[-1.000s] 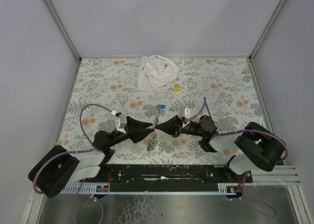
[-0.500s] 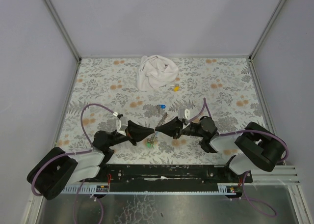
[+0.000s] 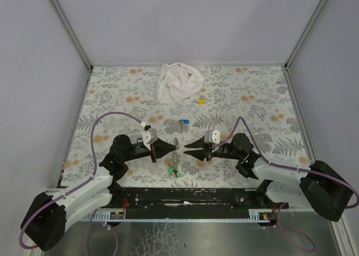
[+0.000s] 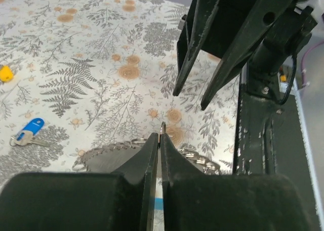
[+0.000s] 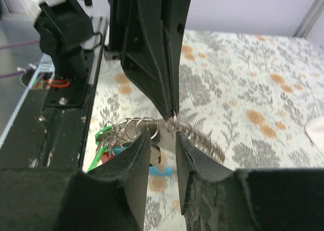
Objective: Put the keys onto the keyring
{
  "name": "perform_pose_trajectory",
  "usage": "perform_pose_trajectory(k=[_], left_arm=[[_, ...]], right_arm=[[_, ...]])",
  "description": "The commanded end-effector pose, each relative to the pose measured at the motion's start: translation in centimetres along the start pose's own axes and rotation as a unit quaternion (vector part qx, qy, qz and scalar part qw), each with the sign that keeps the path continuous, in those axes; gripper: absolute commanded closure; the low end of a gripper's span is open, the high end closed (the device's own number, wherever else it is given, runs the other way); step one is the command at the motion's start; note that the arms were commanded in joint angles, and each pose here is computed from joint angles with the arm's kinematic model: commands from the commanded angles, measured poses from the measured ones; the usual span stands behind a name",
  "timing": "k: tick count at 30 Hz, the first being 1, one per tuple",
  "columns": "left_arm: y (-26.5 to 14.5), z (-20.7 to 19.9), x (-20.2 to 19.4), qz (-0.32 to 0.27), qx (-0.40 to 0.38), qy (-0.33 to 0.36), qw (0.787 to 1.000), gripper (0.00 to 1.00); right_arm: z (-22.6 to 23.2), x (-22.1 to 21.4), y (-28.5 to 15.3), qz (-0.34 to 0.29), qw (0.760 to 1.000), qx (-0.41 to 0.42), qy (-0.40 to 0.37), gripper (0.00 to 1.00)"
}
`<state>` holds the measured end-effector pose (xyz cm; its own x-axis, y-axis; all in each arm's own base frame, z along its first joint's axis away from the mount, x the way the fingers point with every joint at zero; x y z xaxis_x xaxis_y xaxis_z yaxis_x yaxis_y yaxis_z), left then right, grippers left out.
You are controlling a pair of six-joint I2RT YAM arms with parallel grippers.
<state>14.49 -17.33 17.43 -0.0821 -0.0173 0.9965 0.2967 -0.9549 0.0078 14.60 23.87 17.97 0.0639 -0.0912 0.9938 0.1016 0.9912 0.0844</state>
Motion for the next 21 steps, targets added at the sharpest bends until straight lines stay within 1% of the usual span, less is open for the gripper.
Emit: perform_pose_trajectory(k=[1,3,7,9,12,17,21], left_arm=[[0.2,0.3,-1.2,0.068,-0.028,0.018,0.997,1.00],[0.5,0.2,-1.6,0.083,-0.039,0.020,0.996,1.00],[1.4,-0.4,-2.2,0.111,-0.067,0.029,0.991,1.00],[1.8,-0.8,-2.6,0.125,-0.075,0.035,0.989,1.00],[1.9,-1.0,-2.8,0.131,-0.081,0.039,0.987,1.00],[1.6,-1.2,-3.0,0.120,-0.081,0.049,0.988,1.00],[1.4,-1.5,-3.3,0.107,-0.080,0.049,0.990,1.00]], right_arm=[[-1.0,-0.2,-0.7,0.074,0.996,-0.049,-0.011,0.66],[-1.5,-0.3,-1.1,0.089,0.992,-0.093,0.004,0.64],[-2.9,-0.1,-1.9,0.104,0.974,-0.198,0.040,0.58],[-3.3,-0.2,-2.0,0.118,0.967,-0.219,0.047,0.56],[-3.0,-0.5,-2.0,0.133,0.970,-0.197,0.045,0.56],[-2.1,-1.3,-2.1,0.127,0.982,-0.141,0.017,0.57],[-0.9,-1.5,-1.7,0.113,0.992,-0.060,-0.004,0.58]])
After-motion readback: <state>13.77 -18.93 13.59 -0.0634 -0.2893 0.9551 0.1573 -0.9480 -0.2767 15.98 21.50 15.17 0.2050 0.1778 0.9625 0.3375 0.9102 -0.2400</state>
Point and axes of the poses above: each gripper's point midway between its finger pads, its own y axis out along the fingers, its own z axis along the line the jaws close on, x = y × z, the point moved 8 cm from there along -y, back along the fingers, and after that the axes turned 11 degrees about y, right-handed, at the moved point
